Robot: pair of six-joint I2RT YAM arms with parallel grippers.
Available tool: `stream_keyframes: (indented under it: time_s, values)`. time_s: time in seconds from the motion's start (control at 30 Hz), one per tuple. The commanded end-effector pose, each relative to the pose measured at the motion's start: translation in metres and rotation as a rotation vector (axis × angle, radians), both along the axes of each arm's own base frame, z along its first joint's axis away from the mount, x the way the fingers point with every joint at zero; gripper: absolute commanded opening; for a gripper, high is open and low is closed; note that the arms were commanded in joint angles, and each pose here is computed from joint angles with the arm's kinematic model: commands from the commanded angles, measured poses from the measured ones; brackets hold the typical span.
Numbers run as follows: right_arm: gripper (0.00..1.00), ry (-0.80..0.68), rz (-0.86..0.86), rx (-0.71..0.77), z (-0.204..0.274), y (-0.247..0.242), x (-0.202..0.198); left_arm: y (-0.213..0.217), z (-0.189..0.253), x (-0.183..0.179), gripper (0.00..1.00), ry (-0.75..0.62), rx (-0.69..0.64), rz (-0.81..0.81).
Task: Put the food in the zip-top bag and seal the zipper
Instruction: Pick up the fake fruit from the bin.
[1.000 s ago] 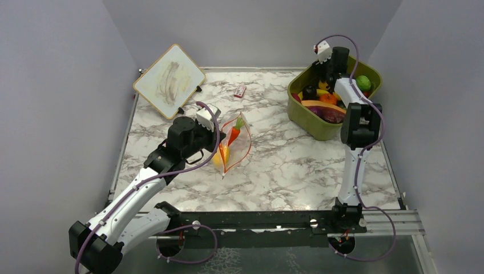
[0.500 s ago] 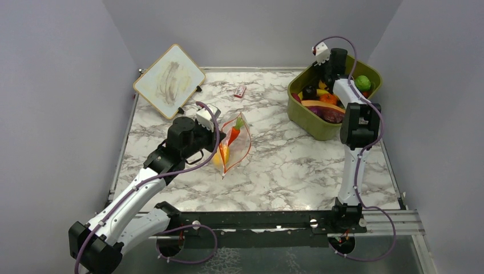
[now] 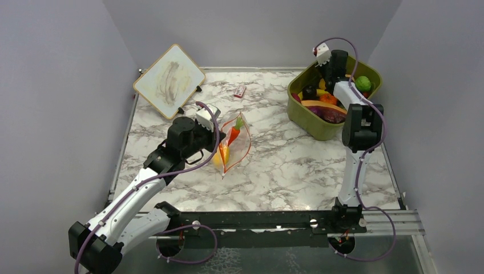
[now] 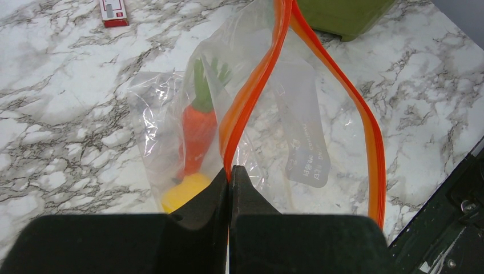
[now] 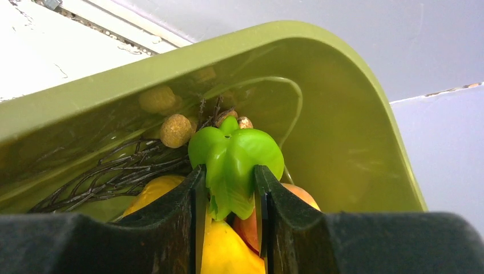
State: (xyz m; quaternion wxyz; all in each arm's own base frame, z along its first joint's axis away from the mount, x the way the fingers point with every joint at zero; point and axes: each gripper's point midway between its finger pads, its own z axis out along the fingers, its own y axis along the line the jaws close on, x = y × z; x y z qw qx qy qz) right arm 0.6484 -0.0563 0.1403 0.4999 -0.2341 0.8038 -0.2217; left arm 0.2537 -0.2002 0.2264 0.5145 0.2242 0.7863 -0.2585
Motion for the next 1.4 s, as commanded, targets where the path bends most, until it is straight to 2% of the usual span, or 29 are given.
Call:
stream_keyframes:
  time_s: [0.0, 0.33, 0.5, 0.83, 1.07, 1.23, 1.37]
  values:
    - [0.27, -0.106, -0.039, -0.004, 0.048, -0.007, -0.004, 0.002, 0.015, 0.003, 0.0, -0.039, -0.026, 0.016]
    - [0.2, -0.144, -0.068, -0.015, 0.076, -0.012, -0.021, 0.002, 0.018, 0.002, 0.0, -0.046, -0.038, 0.014]
    - [0.19, -0.176, -0.086, 0.053, 0.107, -0.008, -0.037, 0.002, 0.018, 0.001, 0.0, -0.047, -0.037, 0.015]
    - [0.18, -0.216, -0.122, 0.333, 0.138, 0.014, -0.092, 0.009, 0.019, 0.006, 0.0, -0.052, -0.031, 0.047]
    - [0.18, -0.265, 0.021, 0.633, 0.176, 0.067, -0.134, 0.009, 0.019, 0.004, 0.0, -0.046, -0.046, 0.047]
    - [0.18, -0.26, 0.014, 0.727, 0.177, 0.076, -0.171, 0.008, 0.018, 0.003, 0.0, -0.038, -0.054, 0.042]
    - [0.18, -0.25, 0.105, 0.823, 0.185, 0.098, -0.203, 0.007, 0.015, 0.003, 0.0, -0.028, -0.057, 0.043]
